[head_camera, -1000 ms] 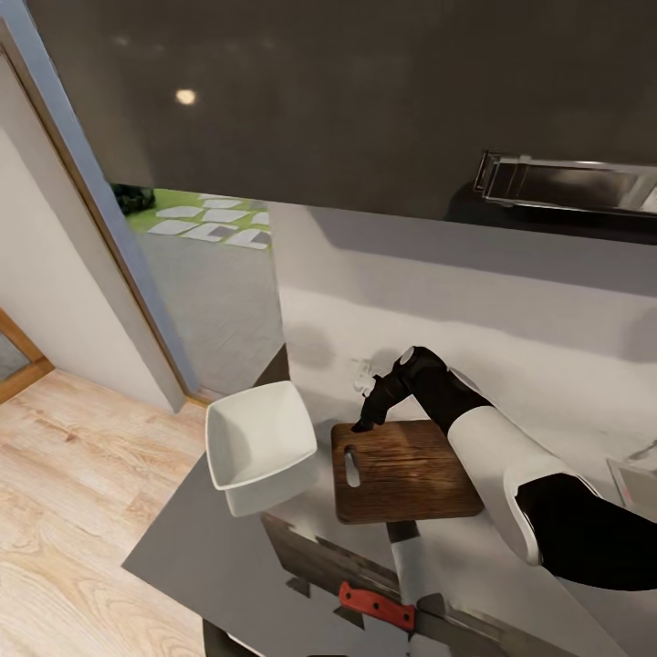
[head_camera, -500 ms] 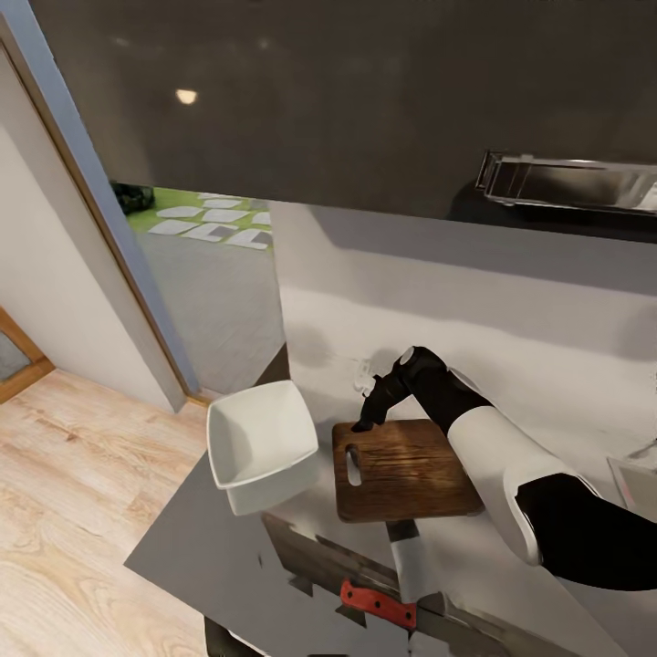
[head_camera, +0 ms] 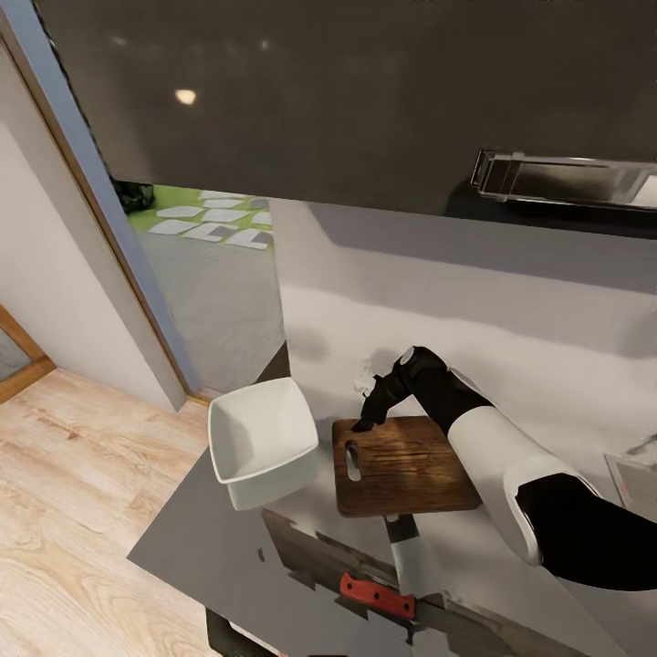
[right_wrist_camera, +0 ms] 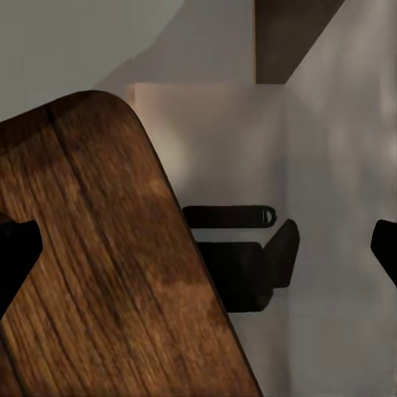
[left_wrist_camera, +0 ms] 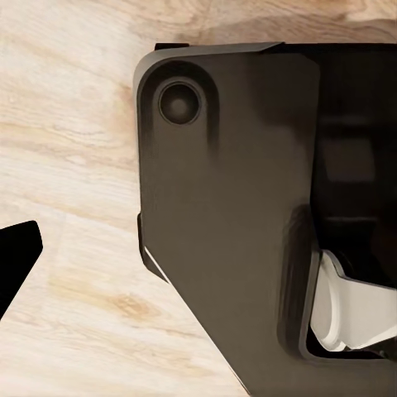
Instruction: In the kitchen, take the Vidalia onion out of the sink, dice it on the chopping board with the paring knife, put the diced onion into the bowl on the countertop, then place both the paring knife and the chopping board into the sink.
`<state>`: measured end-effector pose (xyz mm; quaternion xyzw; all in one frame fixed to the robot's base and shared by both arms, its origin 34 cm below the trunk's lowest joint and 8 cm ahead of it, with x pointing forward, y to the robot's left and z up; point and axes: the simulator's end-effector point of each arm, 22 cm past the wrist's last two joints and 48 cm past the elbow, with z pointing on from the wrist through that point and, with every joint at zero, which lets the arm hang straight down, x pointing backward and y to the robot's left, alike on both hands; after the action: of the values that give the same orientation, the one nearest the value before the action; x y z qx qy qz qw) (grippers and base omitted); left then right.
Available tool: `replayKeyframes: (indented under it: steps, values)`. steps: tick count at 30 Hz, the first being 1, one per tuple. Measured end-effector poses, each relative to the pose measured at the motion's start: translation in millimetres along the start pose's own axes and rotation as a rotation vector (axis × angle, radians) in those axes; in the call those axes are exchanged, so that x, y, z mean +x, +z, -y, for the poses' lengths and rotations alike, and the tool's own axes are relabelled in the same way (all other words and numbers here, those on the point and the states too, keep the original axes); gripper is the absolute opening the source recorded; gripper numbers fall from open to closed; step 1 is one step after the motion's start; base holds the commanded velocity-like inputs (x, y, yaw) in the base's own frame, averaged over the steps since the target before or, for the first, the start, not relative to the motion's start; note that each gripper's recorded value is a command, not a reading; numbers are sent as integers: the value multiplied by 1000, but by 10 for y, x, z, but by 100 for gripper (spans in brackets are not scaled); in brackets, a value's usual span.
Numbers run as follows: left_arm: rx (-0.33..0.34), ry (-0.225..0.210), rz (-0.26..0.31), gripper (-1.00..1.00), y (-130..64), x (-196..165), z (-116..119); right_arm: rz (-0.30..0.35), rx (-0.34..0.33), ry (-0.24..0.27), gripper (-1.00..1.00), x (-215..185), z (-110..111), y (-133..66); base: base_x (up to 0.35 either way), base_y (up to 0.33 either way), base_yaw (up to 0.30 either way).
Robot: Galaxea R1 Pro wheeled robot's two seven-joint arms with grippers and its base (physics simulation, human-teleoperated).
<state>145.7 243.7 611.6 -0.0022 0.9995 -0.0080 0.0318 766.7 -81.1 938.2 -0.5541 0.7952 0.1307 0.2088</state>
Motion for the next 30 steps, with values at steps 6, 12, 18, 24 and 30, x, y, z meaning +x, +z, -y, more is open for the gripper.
replayKeyframes:
  steps: [6,12,18,24,30]
  values:
    - [0,0,0,100,2,-3,0,-1,0,0,100,2,4,3,-104,0,0]
    - [0,0,0,100,0,0,0,0,0,0,100,2,1,0,-100,0,0]
    - [0,0,0,100,0,0,0,-2,2,-1,100,5,4,0,-5,0,0]
    - [0,0,0,100,0,0,0,-3,2,-1,100,5,5,0,-9,0,0]
    - [0,0,-1,100,1,3,0,-2,2,-1,100,4,7,2,-155,0,0]
